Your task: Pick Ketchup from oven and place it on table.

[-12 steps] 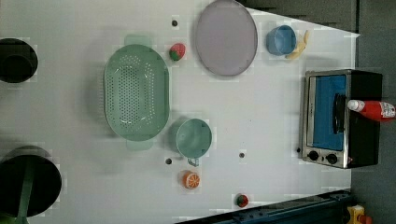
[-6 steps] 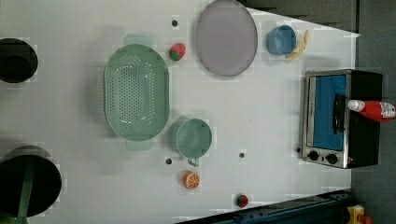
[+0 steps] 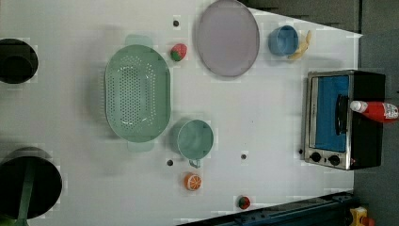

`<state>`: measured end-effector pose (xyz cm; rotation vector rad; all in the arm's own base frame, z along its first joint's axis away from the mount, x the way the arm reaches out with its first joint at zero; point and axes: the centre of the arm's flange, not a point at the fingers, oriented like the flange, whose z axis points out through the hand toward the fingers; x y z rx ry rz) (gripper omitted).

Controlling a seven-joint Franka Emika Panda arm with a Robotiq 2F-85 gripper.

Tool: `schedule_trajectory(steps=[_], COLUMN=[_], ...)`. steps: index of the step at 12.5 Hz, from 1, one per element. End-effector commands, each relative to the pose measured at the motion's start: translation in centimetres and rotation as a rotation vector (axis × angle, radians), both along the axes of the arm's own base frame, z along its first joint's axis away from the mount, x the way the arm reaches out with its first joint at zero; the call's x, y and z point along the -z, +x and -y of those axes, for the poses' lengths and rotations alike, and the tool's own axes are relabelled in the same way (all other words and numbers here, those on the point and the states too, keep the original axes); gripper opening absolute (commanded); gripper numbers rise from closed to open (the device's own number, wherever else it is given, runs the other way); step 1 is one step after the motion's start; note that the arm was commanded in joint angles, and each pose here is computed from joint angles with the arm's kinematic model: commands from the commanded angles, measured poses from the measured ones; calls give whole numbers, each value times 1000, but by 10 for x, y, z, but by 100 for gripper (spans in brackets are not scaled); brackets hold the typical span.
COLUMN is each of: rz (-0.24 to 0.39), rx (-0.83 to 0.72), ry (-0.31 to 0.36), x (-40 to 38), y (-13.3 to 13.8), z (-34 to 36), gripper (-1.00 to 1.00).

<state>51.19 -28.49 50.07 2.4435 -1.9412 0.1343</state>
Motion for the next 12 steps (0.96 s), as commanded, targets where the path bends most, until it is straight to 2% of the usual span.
schedule_trajectory(steps=[1, 4, 6, 9, 12], rz=[61, 0, -10, 4, -33], rx=[71, 132, 194, 246, 274], ry=[-47, -59, -34, -69, -79], x=[-4, 38, 62, 87, 117], y=[-14, -16, -19, -18, -21], z=[42, 73, 92, 121, 137], gripper=[100, 100, 100, 100, 100])
